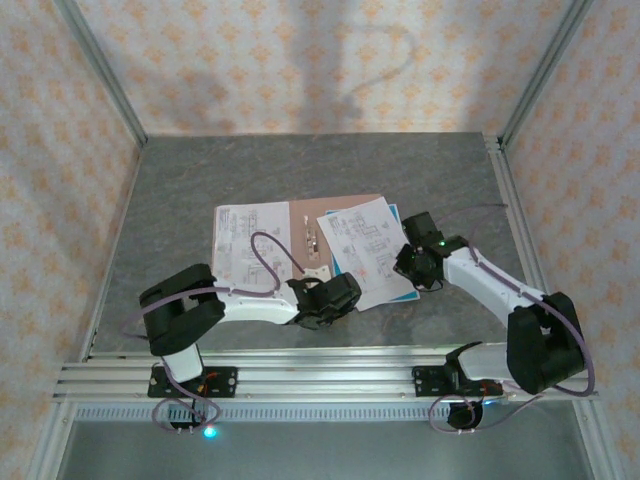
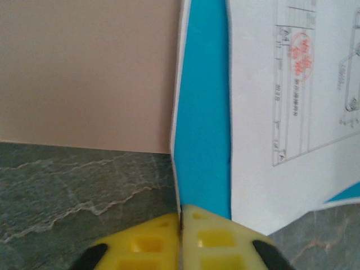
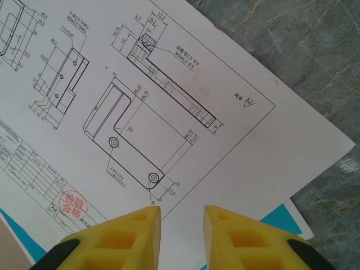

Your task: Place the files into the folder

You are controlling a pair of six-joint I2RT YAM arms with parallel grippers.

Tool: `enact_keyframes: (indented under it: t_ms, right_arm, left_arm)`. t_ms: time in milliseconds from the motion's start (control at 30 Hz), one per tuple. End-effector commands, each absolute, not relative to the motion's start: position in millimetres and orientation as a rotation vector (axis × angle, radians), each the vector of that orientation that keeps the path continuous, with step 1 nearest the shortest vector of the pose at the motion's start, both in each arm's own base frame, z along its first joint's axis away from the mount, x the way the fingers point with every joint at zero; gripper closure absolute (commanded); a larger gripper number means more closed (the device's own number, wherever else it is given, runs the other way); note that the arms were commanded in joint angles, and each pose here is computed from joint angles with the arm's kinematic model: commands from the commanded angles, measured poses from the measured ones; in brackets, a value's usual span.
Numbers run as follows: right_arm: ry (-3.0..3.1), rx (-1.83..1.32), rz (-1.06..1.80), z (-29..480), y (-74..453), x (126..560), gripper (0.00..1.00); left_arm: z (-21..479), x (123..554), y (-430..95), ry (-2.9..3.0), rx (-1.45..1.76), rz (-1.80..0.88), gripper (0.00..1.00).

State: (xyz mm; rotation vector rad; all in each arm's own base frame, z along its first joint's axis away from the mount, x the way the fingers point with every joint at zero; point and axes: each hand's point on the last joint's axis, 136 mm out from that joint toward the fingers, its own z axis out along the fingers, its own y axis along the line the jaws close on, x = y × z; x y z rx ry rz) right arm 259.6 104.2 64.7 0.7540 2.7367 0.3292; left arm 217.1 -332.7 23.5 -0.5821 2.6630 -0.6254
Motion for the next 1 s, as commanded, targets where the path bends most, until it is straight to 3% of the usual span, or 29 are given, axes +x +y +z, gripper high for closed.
enact_keyframes:
  t_ms: [0, 367, 967]
  right_arm:
    - [2.719, 0.749, 0.325, 71, 101, 260, 0.74]
    - [2.658, 0.738, 0.334, 94, 96, 260, 0.74]
    - [2.631, 0.73, 0.383, 107, 98, 259, 0.74]
  left_arm:
    - [30, 225, -339, 2.62, -0.563, -0.617, 1.0]
    - [62, 237, -327, 2.567, -0.48, -0.518, 1.0]
    - [41, 265, -294, 2.54, -0.652, -0.593, 1.0]
